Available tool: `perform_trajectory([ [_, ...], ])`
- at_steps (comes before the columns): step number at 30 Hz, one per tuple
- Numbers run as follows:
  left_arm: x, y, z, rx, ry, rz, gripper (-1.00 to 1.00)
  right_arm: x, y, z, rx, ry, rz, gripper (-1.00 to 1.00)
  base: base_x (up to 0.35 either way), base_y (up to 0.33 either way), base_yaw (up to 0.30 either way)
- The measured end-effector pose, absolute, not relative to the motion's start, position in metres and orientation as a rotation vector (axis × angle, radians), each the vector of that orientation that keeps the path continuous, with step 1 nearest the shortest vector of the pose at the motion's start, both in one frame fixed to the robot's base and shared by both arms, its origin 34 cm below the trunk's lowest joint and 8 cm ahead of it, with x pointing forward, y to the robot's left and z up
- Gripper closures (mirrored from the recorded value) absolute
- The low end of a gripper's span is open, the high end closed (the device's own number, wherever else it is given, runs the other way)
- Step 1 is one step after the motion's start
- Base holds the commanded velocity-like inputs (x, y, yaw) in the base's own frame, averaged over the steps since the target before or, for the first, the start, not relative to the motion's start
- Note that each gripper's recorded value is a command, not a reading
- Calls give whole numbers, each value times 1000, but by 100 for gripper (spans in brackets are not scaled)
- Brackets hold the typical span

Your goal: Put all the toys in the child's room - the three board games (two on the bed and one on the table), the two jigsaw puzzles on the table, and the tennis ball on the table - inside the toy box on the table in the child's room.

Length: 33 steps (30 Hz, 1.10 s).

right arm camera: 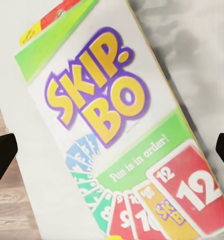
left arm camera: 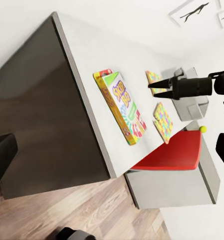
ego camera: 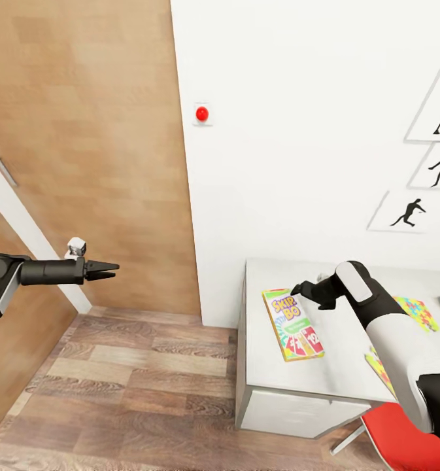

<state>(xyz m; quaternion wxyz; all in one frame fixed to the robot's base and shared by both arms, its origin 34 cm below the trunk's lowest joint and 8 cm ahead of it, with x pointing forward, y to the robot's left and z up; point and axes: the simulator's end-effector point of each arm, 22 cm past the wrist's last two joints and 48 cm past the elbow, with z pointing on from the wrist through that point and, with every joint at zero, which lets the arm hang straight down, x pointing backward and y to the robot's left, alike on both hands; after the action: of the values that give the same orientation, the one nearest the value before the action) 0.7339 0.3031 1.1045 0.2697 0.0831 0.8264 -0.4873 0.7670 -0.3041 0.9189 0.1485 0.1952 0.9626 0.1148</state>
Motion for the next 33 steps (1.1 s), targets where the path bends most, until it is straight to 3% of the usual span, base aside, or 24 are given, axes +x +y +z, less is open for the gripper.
perform_trajectory([
  [33,739,300,1070,195,2273,-1336,-100,754,-306,875,595,2843,310,-100,0,0,0],
])
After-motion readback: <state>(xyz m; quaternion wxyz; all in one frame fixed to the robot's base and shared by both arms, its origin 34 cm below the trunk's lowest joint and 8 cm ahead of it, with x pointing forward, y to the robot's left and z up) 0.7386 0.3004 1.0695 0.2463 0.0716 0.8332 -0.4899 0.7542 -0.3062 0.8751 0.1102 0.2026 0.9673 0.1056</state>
